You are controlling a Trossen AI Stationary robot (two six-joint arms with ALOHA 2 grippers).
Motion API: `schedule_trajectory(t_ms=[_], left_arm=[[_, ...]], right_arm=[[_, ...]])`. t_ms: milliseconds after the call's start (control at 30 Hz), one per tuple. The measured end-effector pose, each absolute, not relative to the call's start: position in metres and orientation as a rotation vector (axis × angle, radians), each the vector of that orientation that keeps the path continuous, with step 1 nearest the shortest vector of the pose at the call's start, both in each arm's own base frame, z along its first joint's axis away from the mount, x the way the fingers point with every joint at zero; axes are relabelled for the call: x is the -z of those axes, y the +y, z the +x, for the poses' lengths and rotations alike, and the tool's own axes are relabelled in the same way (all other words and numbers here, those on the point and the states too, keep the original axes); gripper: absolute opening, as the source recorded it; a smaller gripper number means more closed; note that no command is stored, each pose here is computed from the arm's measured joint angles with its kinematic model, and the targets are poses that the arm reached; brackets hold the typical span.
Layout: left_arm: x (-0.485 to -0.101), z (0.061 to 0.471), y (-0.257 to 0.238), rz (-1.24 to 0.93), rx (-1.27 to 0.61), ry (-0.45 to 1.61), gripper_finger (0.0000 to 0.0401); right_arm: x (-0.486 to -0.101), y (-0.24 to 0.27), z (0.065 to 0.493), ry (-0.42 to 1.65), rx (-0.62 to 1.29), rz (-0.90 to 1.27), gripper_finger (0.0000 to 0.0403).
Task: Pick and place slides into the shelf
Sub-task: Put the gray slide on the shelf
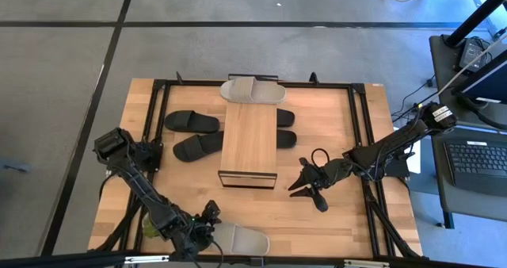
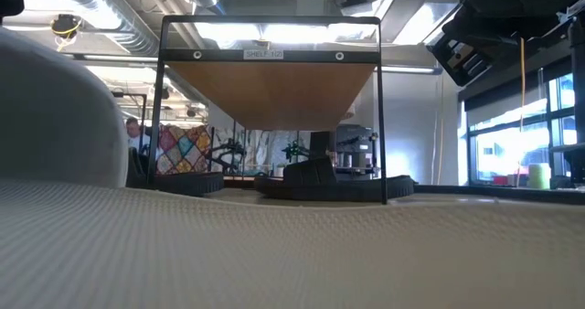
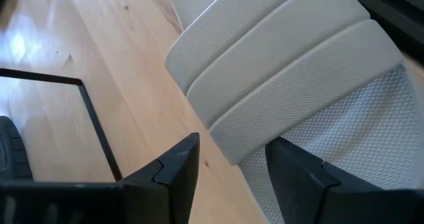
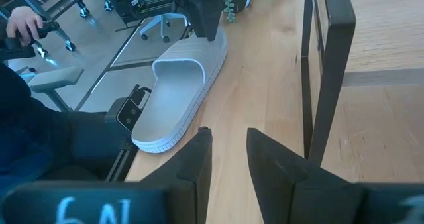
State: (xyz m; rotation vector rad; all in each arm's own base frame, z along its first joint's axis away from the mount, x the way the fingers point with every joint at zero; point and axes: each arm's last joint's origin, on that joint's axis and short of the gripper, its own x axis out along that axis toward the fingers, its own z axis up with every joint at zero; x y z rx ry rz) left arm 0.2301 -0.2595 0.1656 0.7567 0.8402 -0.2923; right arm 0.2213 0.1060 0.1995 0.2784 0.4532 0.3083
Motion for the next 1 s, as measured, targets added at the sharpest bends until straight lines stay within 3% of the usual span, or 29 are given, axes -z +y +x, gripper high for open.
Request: schedule_trajectory(t_ms=[467, 1000], left_arm=[[-0.165, 0.231, -0.258, 0.763, 0.292, 0.850, 0.0165], [-0.166, 0.237, -0.255, 0.738, 0.276, 0.840, 0.0165]], right_arm=[[-0.193, 0.111, 0.222, 0.515, -0.338, 0.381, 0.0097], [-0.154, 0.169, 0.249, 0.642, -0.478, 0.405, 0.0097]])
